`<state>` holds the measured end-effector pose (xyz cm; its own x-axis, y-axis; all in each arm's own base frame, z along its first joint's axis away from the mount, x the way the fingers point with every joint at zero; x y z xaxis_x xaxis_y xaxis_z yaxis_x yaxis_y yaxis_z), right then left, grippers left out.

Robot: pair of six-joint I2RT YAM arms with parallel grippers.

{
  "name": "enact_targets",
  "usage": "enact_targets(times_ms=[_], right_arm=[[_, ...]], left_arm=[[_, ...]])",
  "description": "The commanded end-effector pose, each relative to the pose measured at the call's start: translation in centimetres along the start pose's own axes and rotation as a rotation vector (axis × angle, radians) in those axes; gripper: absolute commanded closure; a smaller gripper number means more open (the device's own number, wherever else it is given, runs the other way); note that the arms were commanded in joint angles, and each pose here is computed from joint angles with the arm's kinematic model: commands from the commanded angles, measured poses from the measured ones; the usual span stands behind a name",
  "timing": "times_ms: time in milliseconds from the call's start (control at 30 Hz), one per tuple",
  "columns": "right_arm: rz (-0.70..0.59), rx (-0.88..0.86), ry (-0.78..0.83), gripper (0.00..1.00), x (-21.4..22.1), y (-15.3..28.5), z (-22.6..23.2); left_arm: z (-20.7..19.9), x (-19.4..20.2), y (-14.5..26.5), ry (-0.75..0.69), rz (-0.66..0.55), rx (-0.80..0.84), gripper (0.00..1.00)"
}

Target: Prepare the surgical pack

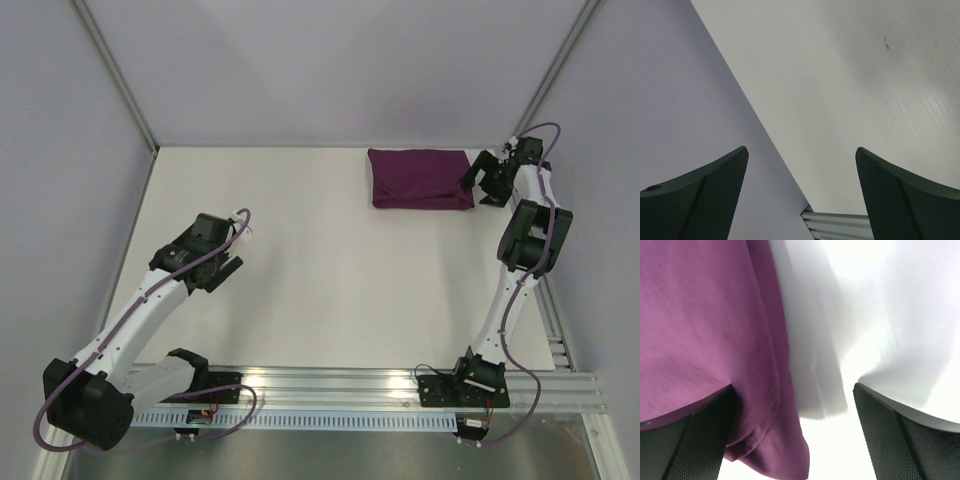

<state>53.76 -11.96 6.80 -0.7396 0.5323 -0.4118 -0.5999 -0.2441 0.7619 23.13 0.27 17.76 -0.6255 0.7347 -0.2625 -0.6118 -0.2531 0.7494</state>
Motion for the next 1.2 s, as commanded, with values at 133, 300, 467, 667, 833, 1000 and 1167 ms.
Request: enact_targets(times_ms=[133, 300, 467, 667, 833, 1000, 1167], right_arm=[[-0.315, 0.262, 0.010, 0.00, -3.7, 11.5, 1.1], [-0.519, 0.359, 0.011, 0.00, 0.8, 19.9, 2.6], [-0.538, 0.284, 0.060, 0.00, 7.9, 23.3, 4.0], [-0.531, 0.161, 0.068, 0.00, 16.4, 25.8, 4.5], [-0.473, 0.074, 0.040, 0.00, 22.6, 23.8, 3.3], [-0.513, 0.044, 0.029, 0.00, 24.7, 23.2, 2.5], [-0.529, -0.011, 0.047, 0.00, 25.3, 23.2, 3.1]], left_arm=[[0.3, -0.7, 1.0, 0.041, -0.053, 0.031, 0.04], [-0.6, 0.0, 1.1, 0.060, -0.073, 0.049, 0.04], [-1.6, 1.4, 1.5, 0.077, -0.109, 0.052, 0.02], [-3.4, 3.0, 1.7, 0.126, -0.169, 0.069, 0.00], [-5.0, 3.7, 0.9, 0.163, -0.216, 0.084, 0.00], [-5.8, 4.5, 0.0, 0.178, -0.247, 0.053, 0.00], [-6.5, 4.3, -0.2, 0.169, -0.258, 0.089, 0.00]])
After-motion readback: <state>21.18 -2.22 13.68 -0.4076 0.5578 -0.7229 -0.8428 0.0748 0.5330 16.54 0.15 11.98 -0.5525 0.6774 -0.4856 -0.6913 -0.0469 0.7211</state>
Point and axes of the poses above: each gripper's point midway between its finger pads, its own y axis back along the fingers, its own z axis along the line the jaws close on, x = y × z, the point moved 3 cm from there along y, back along the fingers, and after that the axes turned 1 degree about -y, right-handed, at the moved point
